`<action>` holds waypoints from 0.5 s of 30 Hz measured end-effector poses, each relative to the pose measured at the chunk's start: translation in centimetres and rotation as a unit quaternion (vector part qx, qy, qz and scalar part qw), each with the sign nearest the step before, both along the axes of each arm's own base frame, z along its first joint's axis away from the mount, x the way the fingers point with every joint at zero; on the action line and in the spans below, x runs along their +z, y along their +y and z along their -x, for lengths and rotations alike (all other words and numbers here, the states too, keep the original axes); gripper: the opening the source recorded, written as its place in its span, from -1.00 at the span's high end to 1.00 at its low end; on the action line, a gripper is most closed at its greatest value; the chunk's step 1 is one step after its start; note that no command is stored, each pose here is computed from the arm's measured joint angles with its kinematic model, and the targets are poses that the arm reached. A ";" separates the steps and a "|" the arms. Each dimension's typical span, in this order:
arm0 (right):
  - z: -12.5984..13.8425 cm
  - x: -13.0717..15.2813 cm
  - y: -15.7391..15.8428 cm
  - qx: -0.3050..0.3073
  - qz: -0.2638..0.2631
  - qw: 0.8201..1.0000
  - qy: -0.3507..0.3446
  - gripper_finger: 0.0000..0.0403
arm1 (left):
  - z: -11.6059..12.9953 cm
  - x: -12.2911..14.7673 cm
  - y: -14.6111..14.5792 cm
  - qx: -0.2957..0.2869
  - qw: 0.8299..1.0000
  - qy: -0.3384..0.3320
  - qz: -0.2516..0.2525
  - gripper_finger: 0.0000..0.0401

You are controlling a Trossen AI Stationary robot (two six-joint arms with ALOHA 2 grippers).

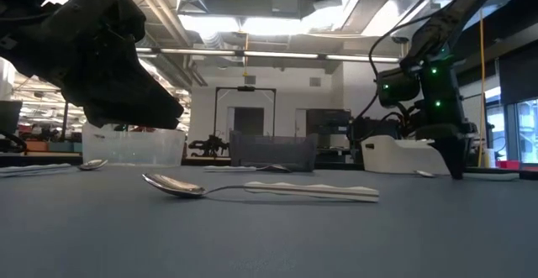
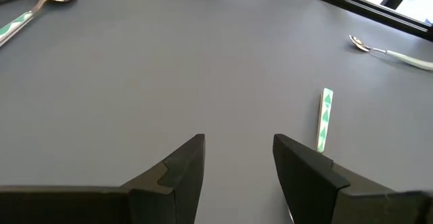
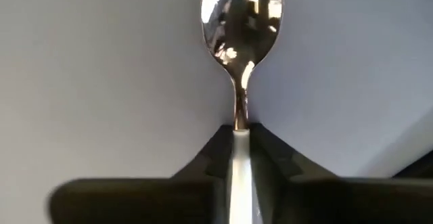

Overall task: Sort silverware by color (type)
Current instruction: Put the blue spoon into the black bin

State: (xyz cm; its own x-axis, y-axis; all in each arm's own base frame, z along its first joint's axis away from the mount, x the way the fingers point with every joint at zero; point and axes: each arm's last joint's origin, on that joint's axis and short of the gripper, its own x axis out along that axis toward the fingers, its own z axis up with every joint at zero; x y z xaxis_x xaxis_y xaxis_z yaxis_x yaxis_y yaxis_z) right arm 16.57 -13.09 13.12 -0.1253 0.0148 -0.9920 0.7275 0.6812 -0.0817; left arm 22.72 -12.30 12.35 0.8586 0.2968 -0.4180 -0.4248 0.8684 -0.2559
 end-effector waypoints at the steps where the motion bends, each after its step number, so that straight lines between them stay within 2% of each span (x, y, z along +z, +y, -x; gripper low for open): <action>1: 0.0 0.1 0.0 0.009 -0.001 1.000 -0.001 0.93 | 0.0 0.0 0.0 0.000 1.000 0.000 0.000 0.15; 5: -0.1 0.1 -0.1 0.025 0.008 1.000 0.004 0.92 | 0.0 0.0 0.0 0.001 1.000 0.000 -0.002 0.15; 10: -0.2 0.6 0.1 0.040 0.017 0.999 -0.005 0.94 | -0.4 0.9 0.7 -0.019 0.999 0.002 -0.027 0.15; 15: -1.2 1.4 0.9 0.076 0.061 0.995 -0.032 0.96 | -0.9 2.8 2.4 -0.048 0.998 -0.002 -0.051 0.15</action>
